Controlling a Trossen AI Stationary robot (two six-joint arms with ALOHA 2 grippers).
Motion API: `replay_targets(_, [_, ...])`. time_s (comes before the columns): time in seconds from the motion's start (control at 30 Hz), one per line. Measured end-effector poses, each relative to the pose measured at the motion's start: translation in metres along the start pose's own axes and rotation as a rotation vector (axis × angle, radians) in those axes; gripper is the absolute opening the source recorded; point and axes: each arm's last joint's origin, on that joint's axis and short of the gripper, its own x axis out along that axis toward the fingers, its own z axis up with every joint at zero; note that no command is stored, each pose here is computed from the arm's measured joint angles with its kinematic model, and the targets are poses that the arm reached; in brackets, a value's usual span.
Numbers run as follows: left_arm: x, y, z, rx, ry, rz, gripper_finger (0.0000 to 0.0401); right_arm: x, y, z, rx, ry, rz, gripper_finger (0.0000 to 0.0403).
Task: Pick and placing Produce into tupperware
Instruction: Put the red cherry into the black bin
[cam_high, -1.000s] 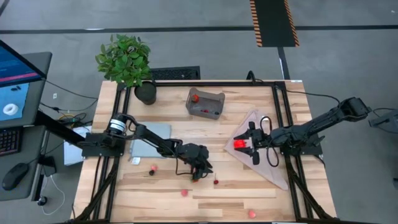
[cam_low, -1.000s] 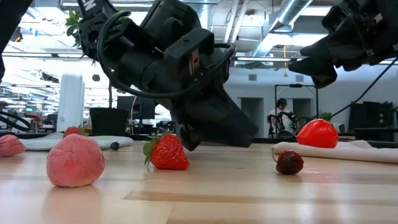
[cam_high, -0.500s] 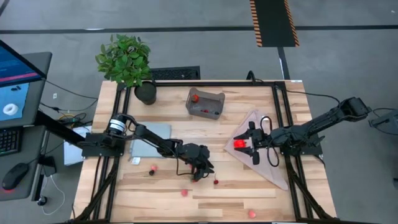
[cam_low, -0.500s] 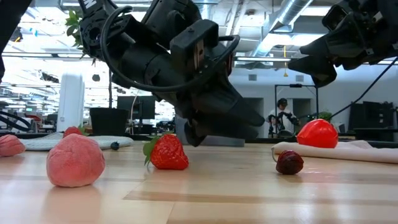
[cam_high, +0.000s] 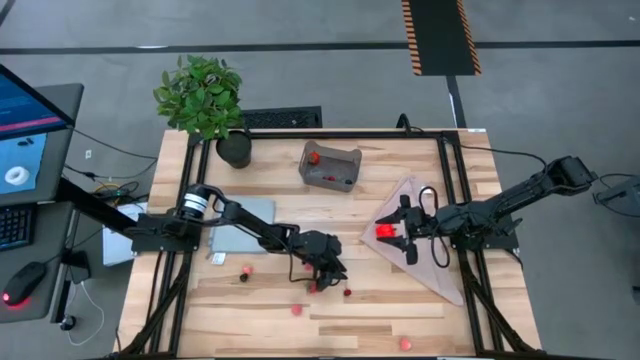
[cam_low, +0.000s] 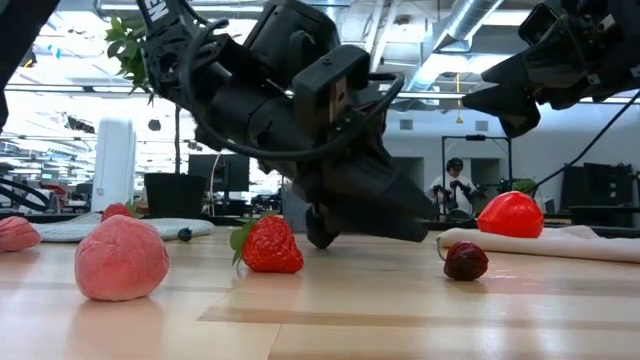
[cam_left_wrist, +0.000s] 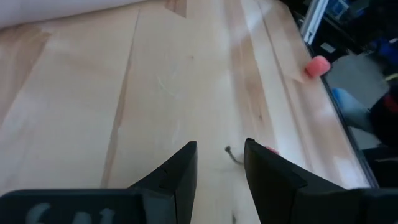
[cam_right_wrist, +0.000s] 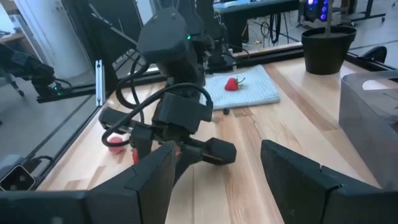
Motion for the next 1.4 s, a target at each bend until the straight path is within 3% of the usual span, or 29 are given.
replay_targets(0.53, [0.004, -0.004, -0.002, -0.05, 0.05, -0.069, 0.0121, 0.0, 0.0, 0.0, -0.001, 0.0, 0.002, 0.026])
replay_targets(0.73, [0.006, -0.003, -0.003, -0.07, 0.098, -0.007, 0.0121, 0.0, 0.0, 0.0, -0.001, 0.0, 0.002, 0.026])
replay_targets(1.0, [0.014, -0.016, -0.001, -0.014, 0.164, 0.063, 0.0121, 0.0, 0.0, 0.0, -0.001, 0.0, 0.002, 0.026])
replay_targets(1.4, [0.014, -0.017, 0.0, 0.004, 0.179, 0.068, 0.0121, 0.0, 0.0, 0.0, -0.001, 0.0, 0.002, 0.026])
